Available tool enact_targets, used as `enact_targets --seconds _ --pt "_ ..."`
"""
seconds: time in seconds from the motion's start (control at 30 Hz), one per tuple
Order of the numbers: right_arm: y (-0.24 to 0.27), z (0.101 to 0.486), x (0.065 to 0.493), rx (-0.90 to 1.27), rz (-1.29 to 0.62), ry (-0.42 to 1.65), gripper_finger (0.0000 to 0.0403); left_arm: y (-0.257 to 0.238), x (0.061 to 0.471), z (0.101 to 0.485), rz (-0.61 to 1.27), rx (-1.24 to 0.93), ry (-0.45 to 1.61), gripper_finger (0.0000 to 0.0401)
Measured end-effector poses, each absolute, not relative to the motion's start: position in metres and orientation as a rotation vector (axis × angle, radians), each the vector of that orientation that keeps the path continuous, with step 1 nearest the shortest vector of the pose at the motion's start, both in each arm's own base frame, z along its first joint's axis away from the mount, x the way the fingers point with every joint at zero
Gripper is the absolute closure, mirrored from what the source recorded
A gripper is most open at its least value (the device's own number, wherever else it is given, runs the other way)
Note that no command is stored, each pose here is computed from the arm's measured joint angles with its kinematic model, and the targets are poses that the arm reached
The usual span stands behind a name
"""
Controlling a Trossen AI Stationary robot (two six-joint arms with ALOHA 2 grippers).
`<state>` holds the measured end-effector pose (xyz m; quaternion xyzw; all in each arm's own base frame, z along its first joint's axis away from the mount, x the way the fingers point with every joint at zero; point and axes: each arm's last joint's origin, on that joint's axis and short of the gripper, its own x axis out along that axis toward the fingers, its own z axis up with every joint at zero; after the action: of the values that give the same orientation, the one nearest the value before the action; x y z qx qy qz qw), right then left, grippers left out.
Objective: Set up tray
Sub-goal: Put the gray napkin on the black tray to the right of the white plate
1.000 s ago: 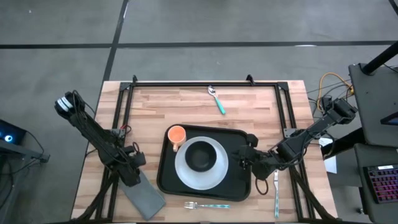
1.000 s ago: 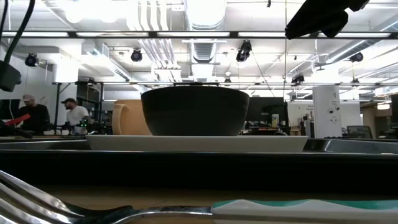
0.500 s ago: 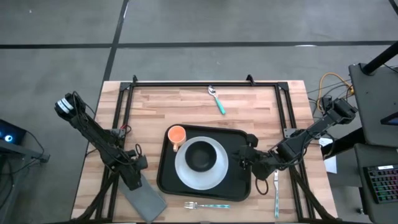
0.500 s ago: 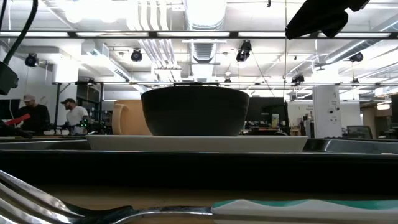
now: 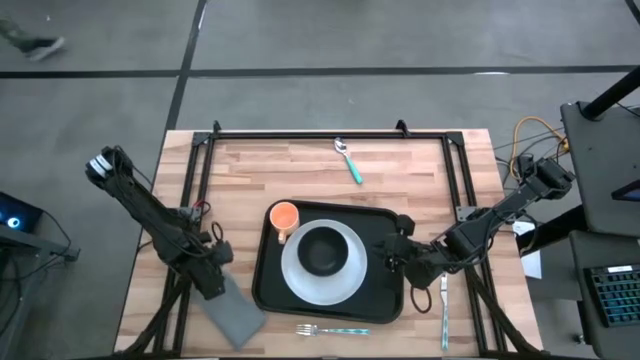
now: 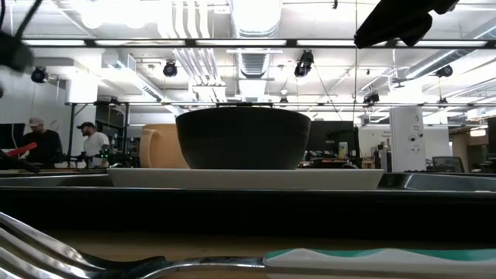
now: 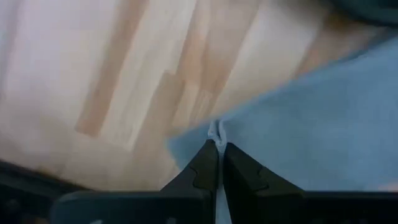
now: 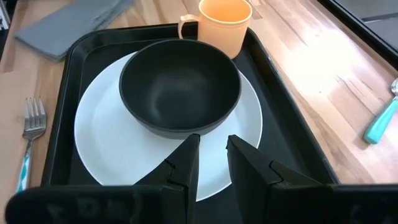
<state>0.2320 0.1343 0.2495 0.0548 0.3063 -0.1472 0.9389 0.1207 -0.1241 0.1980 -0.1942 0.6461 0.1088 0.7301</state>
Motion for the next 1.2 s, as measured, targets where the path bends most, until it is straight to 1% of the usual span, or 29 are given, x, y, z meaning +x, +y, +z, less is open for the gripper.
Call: enact_targets --seconds 0.23,0.4,0.63,0.8,1.0,1.2 --pt "0.131 0.250 0.234 0.098 -0.310 0.627 0.0328 -0.123 0.133 0.249 0.228 -0.381 1.359 0.0401" --pt "0.130 0.250 0.234 0.097 -0.312 0.627 0.0328 -0.121 0.138 0.255 0.218 -0.373 1.339 0.0401" --pt "0.130 0.250 0.235 0.094 -0.309 0.626 0.0328 -0.118 0.135 0.235 0.232 -0.362 1.381 0.0401" --pt "0.131 0.252 0.235 0.094 -0.306 0.623 0.0328 -0.116 0.132 0.209 0.241 -0.378 1.398 0.0401" --pt "0.131 0.252 0.235 0.093 -0.300 0.626 0.0328 -0.110 0.125 0.182 0.298 -0.400 1.419 0.0401" --pt "0.131 0.252 0.235 0.095 -0.297 0.627 0.0328 -0.106 0.121 0.173 0.338 -0.408 1.432 0.0401"
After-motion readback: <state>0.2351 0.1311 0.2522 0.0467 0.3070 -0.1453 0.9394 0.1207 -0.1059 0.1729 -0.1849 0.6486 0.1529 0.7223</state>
